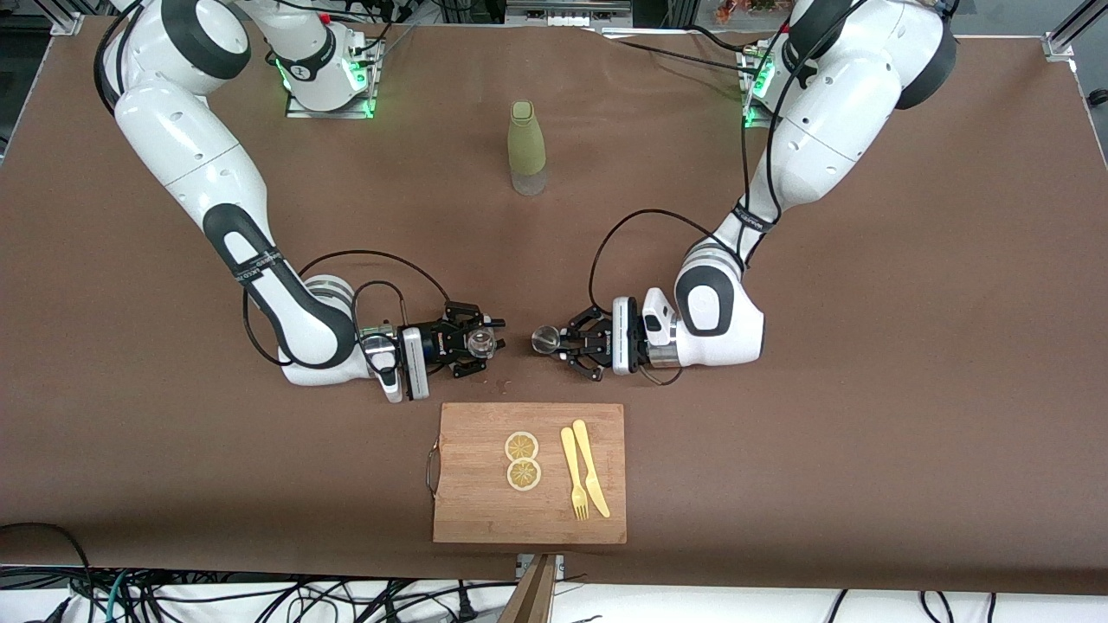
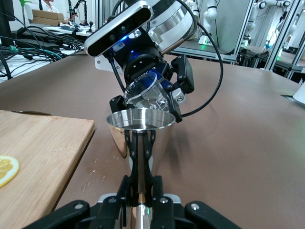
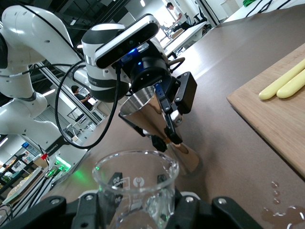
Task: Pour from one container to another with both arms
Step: 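Tilt the beaker with the right gripper, pouring into the held jigger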
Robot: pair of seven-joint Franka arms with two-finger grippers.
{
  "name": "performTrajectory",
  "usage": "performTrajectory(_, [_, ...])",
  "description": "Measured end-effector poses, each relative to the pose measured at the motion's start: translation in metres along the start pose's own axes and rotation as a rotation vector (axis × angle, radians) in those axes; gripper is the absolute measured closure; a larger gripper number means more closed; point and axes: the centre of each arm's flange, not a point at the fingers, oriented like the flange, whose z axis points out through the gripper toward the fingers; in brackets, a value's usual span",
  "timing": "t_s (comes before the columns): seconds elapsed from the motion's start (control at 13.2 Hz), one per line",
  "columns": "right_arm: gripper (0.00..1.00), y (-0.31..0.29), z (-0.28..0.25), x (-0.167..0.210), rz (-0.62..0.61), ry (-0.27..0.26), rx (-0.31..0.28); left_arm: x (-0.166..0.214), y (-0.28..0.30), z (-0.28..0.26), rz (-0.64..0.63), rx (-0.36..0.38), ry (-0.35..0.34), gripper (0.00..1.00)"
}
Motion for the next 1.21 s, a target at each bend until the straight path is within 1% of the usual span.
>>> performTrajectory(0.23, [0.59, -0.007, 0.002, 0.014, 0.059, -0.004, 0.006, 0.001, 0.002, 0.012, -0.015, 0.043, -0.028, 0.79])
performTrajectory(0.45, [0.59, -0.015, 0.003, 0.029, 0.105, -0.019, 0.008, 0.010, 0.008, 0.035, -0.020, 0.043, -0.033, 0.79])
performTrajectory(0.6, [0.59, -0.018, 0.002, 0.035, 0.128, -0.040, 0.003, 0.014, 0.008, 0.040, -0.027, 0.058, -0.031, 0.79])
performTrajectory(0.75, [0.60, -0.021, 0.003, 0.037, 0.138, -0.063, 0.014, 0.014, 0.008, 0.041, -0.044, 0.076, -0.042, 0.79])
performTrajectory(0.91, [0.61, -0.027, 0.006, 0.038, 0.145, -0.109, 0.043, 0.012, 0.009, 0.043, -0.065, 0.094, -0.058, 0.79])
performTrajectory(0.98, [0.61, -0.029, 0.005, 0.038, 0.145, -0.138, 0.049, 0.011, 0.009, 0.044, -0.074, 0.100, -0.063, 0.79])
performTrajectory(1.06, [0.61, -0.030, 0.004, 0.038, 0.145, -0.154, 0.052, 0.011, 0.009, 0.045, -0.078, 0.103, -0.064, 0.79])
performTrajectory(1.21, [0.61, -0.030, 0.002, 0.037, 0.161, -0.161, 0.052, 0.010, 0.008, 0.046, -0.083, 0.105, -0.063, 0.79])
